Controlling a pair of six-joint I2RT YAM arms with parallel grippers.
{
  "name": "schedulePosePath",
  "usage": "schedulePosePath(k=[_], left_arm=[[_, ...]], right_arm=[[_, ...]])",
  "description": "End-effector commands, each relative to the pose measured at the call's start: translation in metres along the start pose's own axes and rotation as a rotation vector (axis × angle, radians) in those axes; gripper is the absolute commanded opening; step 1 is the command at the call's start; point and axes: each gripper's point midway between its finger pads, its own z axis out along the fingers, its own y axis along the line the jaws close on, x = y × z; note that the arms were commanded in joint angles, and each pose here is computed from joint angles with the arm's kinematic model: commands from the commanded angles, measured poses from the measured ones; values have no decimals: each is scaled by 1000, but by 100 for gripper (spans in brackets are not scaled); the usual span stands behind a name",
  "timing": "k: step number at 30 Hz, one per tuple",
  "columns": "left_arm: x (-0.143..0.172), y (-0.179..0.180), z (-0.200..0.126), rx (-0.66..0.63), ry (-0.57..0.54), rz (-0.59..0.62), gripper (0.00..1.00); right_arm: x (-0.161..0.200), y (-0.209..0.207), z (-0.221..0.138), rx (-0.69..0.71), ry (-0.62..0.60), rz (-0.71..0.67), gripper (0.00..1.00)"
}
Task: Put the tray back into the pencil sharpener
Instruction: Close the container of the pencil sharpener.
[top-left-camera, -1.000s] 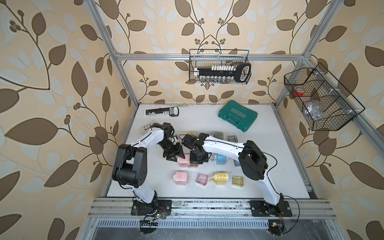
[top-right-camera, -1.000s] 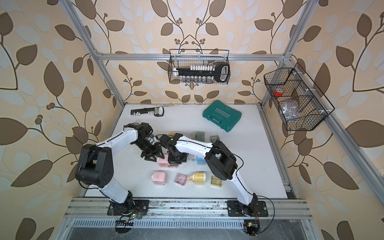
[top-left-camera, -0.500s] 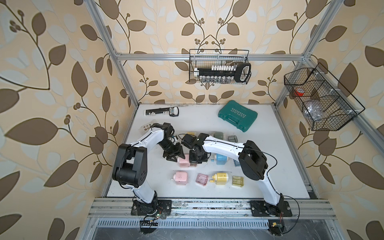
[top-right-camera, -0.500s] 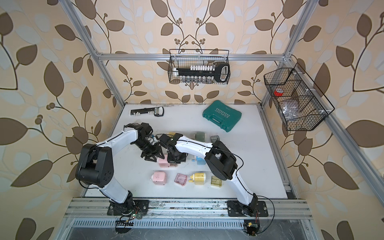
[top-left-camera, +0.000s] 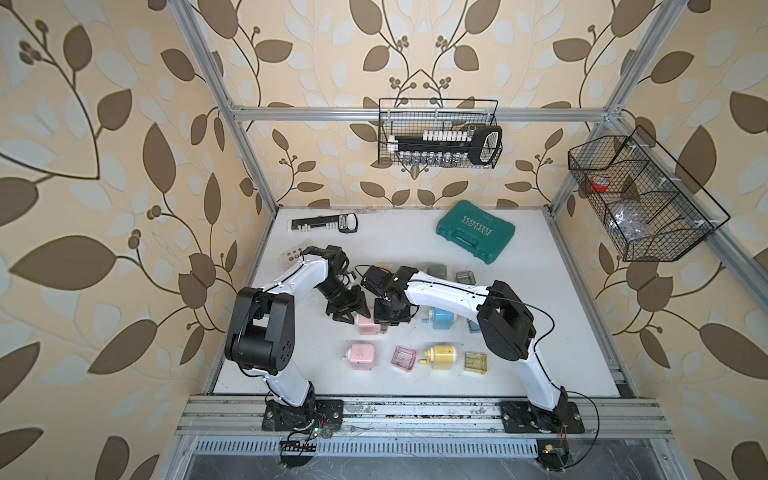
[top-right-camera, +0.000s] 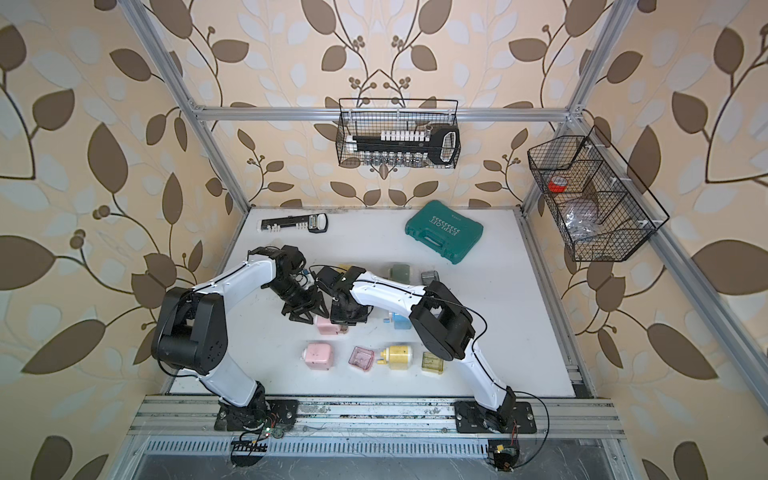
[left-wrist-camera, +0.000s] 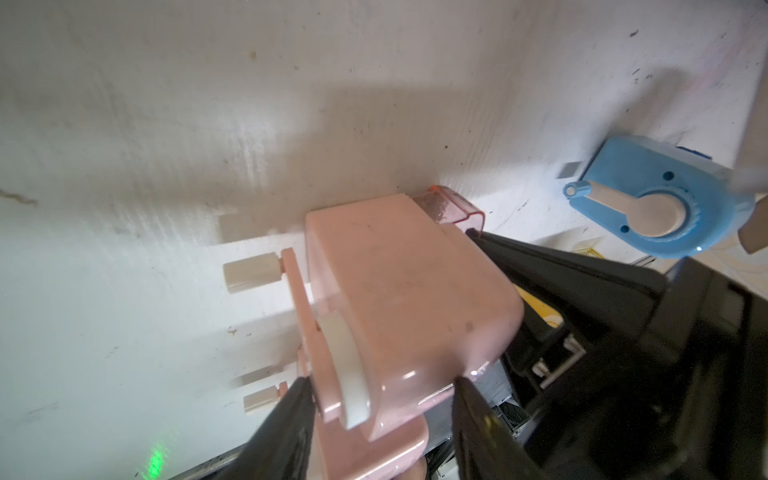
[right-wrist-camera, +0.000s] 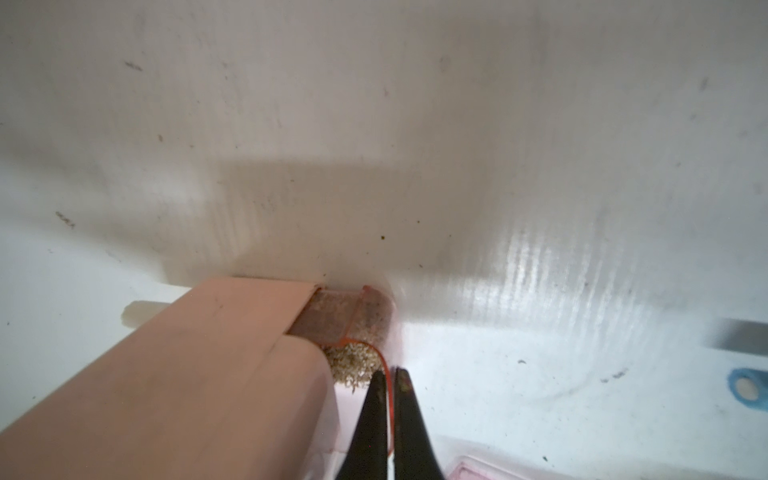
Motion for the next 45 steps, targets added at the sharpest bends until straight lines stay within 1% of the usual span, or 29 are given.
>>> schedulePosePath(k=[1, 8, 25, 33, 37, 41, 43, 45], left_arm=[[-1, 10, 12, -43, 25, 5, 54], [-4, 8, 17, -32, 29, 1, 54], [-11, 7, 23, -22, 34, -2, 54], [-10, 9, 23, -31, 35, 0, 54], [-10, 8, 22, -33, 33, 1, 54], [-11, 8, 21, -34, 29, 2, 54], [-10, 8, 22, -35, 32, 1, 54], [-11, 8, 21, -35, 32, 3, 54]], right_arm=[[3, 4, -3, -18, -6, -20, 0], [-1, 5, -4, -24, -15, -23, 0], [-6, 15, -13, -92, -36, -38, 0], [-12, 8, -33, -93, -82, -45, 0], [-13, 4, -40, -84, -86, -52, 5], [-14, -4, -50, -76, -102, -50, 8], [-17, -12, -53, -67, -109, -39, 7], [-20, -23, -50, -48, -106, -28, 3]])
